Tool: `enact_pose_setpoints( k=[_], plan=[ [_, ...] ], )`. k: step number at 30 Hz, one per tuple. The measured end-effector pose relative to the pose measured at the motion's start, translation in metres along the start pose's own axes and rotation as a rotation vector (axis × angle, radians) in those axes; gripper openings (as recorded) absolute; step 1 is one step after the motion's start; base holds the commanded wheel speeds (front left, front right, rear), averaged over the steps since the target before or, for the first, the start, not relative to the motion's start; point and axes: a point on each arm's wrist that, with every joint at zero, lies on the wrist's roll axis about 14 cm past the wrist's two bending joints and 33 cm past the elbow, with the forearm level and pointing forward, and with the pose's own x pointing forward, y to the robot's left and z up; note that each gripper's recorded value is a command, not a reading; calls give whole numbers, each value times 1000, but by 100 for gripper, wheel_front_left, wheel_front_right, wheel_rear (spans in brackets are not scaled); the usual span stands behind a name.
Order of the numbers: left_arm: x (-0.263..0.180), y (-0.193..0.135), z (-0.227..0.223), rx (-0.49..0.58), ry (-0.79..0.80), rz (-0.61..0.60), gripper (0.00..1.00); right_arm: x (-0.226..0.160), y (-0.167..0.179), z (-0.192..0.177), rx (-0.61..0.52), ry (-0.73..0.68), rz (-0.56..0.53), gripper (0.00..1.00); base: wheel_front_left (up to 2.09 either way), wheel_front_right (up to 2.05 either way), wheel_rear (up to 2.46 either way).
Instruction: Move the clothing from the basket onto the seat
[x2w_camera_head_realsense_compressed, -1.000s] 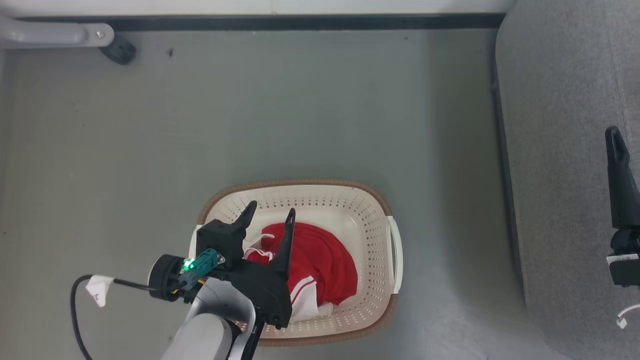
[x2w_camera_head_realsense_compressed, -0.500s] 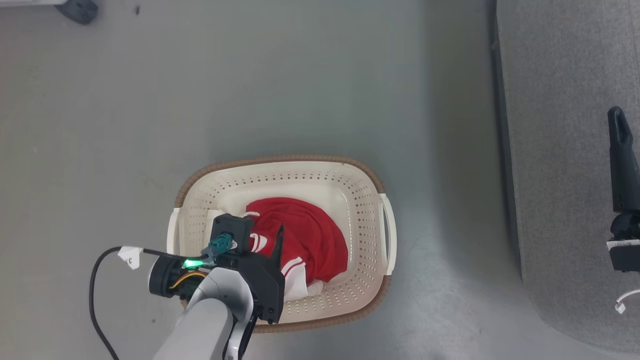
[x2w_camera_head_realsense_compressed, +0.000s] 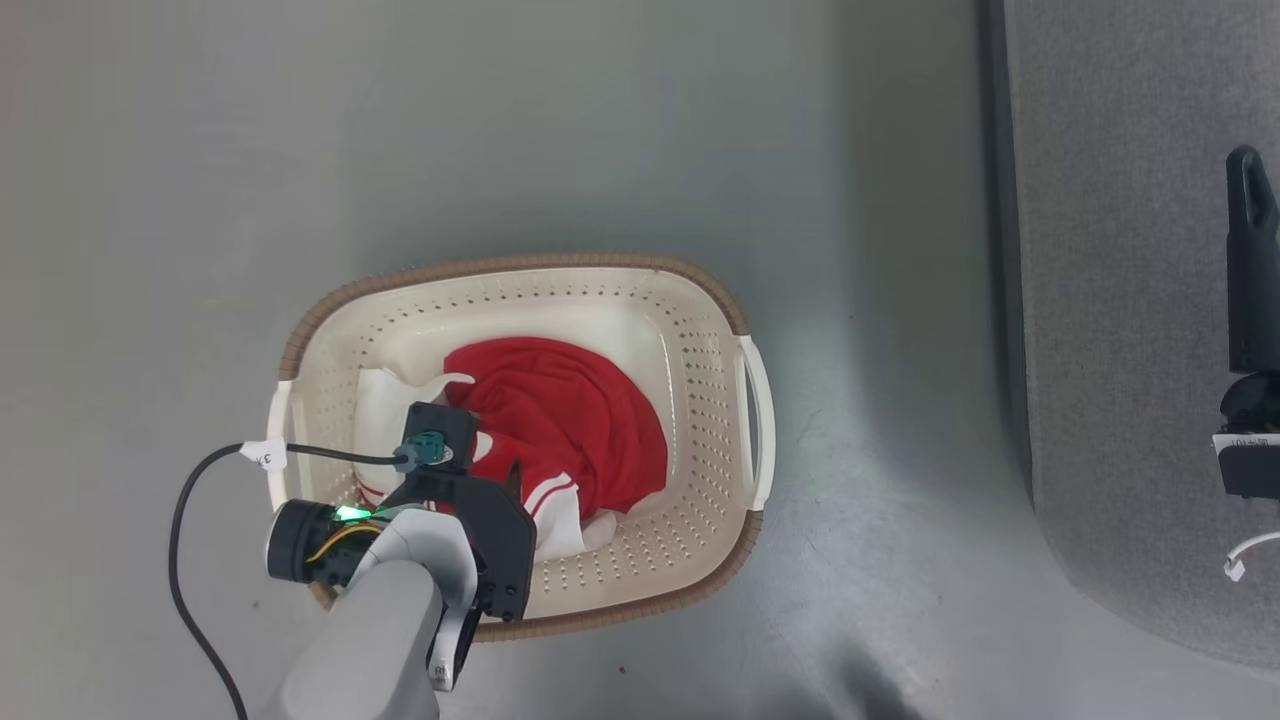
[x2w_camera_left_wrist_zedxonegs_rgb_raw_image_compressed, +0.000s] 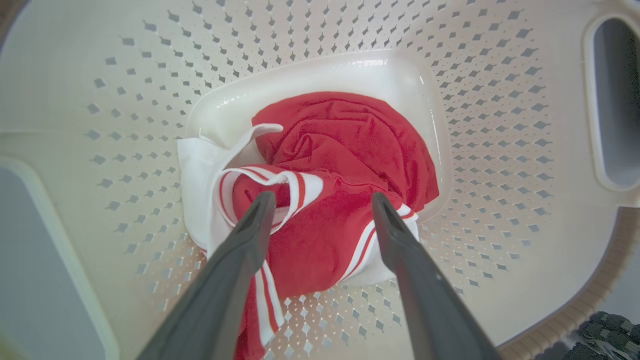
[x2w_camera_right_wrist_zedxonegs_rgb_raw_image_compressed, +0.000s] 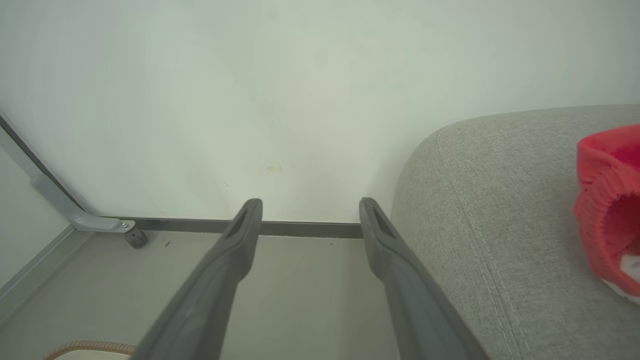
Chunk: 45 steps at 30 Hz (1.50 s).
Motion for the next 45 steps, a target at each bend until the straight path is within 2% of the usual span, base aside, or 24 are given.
enact_pose_setpoints(
  k=[17,22,30,31,33,45],
  plan=[
    [47,9,-24,-24,147,17,100,2,-15,-34,7,63,-38,100,0,0,0],
    [54,21,-44,24,219,38,100,1,-16,-40,8,75,-47,100,0,0,0],
    [66,4,-43,71,234,-13,100,-6,-27,-51,-9,110,-80,100,0,0,0],
    [67,3,-43,72,235,-14,56,-7,-27,-51,-8,111,-82,100,0,0,0],
    [67,2,-43,73,237,-15,0,-7,-28,-52,-8,113,-85,100,0,0,0],
    [58,-1,-32,93,188,-27,0,-5,-29,-41,-18,86,-85,100,0,0,0]
  ],
)
